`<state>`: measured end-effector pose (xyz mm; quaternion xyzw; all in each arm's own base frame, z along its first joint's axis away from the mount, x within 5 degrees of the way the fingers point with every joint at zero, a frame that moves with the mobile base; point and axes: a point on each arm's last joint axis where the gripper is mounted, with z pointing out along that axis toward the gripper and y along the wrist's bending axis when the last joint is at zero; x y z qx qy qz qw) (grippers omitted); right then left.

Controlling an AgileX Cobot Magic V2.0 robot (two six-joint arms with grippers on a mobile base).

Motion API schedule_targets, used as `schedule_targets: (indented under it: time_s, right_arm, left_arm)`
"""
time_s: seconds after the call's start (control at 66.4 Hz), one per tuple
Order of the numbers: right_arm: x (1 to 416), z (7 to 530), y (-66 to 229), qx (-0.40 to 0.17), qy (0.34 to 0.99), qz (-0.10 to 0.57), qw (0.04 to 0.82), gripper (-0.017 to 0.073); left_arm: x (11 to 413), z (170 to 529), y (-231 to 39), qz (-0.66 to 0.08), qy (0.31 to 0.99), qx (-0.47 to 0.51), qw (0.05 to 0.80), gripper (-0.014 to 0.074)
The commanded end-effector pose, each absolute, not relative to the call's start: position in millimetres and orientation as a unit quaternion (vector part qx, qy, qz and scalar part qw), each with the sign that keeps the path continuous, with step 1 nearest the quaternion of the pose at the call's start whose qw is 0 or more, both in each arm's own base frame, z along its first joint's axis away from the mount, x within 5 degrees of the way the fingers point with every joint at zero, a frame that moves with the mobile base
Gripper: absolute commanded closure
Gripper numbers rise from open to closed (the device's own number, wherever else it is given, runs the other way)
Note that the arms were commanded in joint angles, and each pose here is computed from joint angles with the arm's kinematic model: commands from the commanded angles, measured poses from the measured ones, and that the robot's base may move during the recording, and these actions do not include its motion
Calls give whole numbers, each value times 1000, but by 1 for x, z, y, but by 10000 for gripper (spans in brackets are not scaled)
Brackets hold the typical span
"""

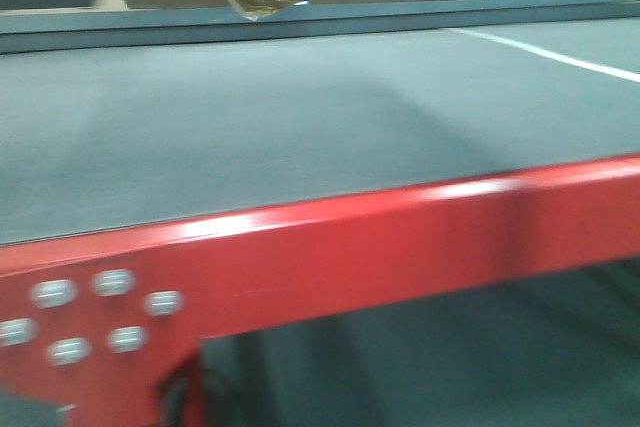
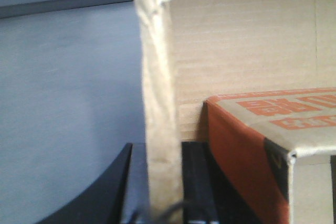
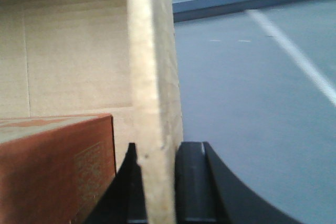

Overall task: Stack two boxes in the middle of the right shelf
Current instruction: 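Hold the boxes with both grippers while driving to the steel shelf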

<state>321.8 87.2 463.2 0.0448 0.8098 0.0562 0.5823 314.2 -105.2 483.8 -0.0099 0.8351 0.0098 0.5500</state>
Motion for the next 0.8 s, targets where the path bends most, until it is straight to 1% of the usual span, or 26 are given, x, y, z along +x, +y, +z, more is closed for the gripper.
schedule_targets:
  time_s: [0.0, 0.783]
  right_arm:
    - [318, 480, 85, 37, 777, 66, 625, 711]
    - [318, 480, 85, 37, 777, 66, 625, 711]
  left_arm:
    - [313, 491, -102, 14, 825, -10, 564, 704]
    - [313, 491, -102, 14, 825, -10, 564, 704]
